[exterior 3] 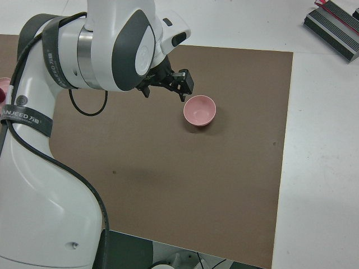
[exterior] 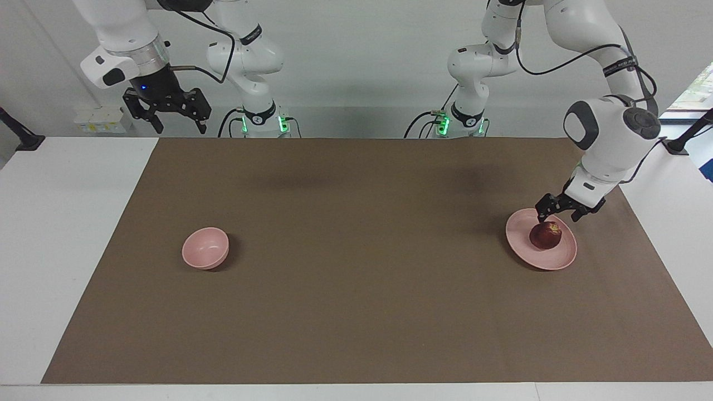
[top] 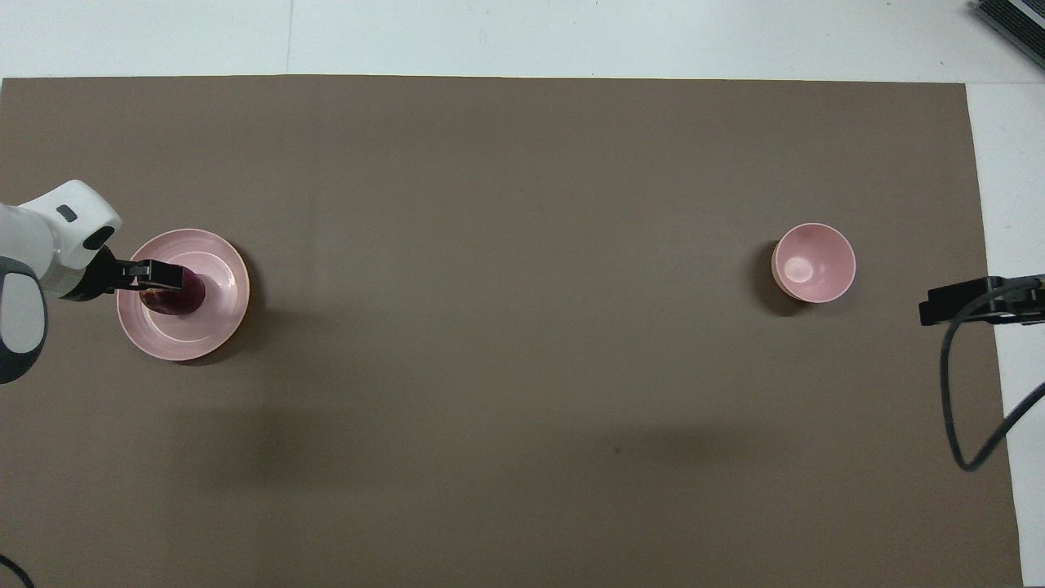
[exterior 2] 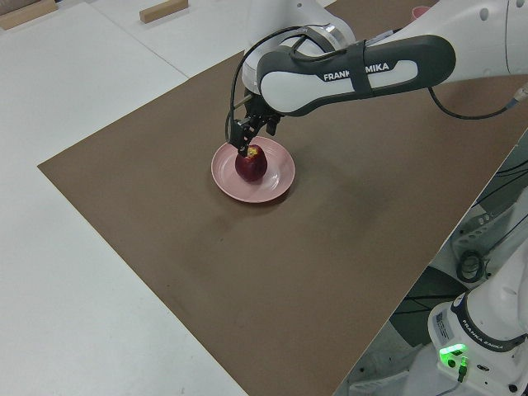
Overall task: Move apple from plate to bowl
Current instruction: 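Lower the left gripper onto the red apple on the pink plate, then grasp the apple with the left gripper and lift it off the plate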
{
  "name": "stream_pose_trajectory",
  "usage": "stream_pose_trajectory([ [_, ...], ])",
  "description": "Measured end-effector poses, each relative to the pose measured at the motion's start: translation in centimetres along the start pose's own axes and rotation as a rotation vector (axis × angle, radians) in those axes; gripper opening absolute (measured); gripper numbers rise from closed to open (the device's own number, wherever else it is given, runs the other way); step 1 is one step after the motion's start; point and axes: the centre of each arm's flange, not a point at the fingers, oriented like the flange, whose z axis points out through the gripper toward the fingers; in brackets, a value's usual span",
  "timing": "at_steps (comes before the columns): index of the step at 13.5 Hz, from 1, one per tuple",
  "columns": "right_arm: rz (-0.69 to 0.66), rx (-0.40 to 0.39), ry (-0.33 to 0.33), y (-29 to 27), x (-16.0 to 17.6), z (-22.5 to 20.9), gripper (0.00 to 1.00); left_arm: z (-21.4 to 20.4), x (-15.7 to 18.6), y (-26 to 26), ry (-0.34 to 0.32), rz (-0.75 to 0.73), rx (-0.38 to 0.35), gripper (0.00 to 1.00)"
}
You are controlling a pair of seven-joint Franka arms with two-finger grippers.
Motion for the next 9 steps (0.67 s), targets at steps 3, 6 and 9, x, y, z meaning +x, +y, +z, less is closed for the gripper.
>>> stream_pose_trajectory([
  [3, -0.002, 0.000, -0.001, -0.1, 0.0, 0.0, 1.00, 3.1, 0.4, -0.1, 0.027, 0.000, 0.002, 1.00],
  [6, -0.002, 0.000, -0.001, -0.1, 0.0, 0.1, 1.00, 4.9, 0.3, -0.1, 0.017, -0.001, 0.000, 1.00],
  [9, -0.002, 0.000, -0.003, -0.1, 0.0, 0.2, 1.00, 5.8, -0.1, 0.0, -0.005, -0.009, -0.002, 1.00],
])
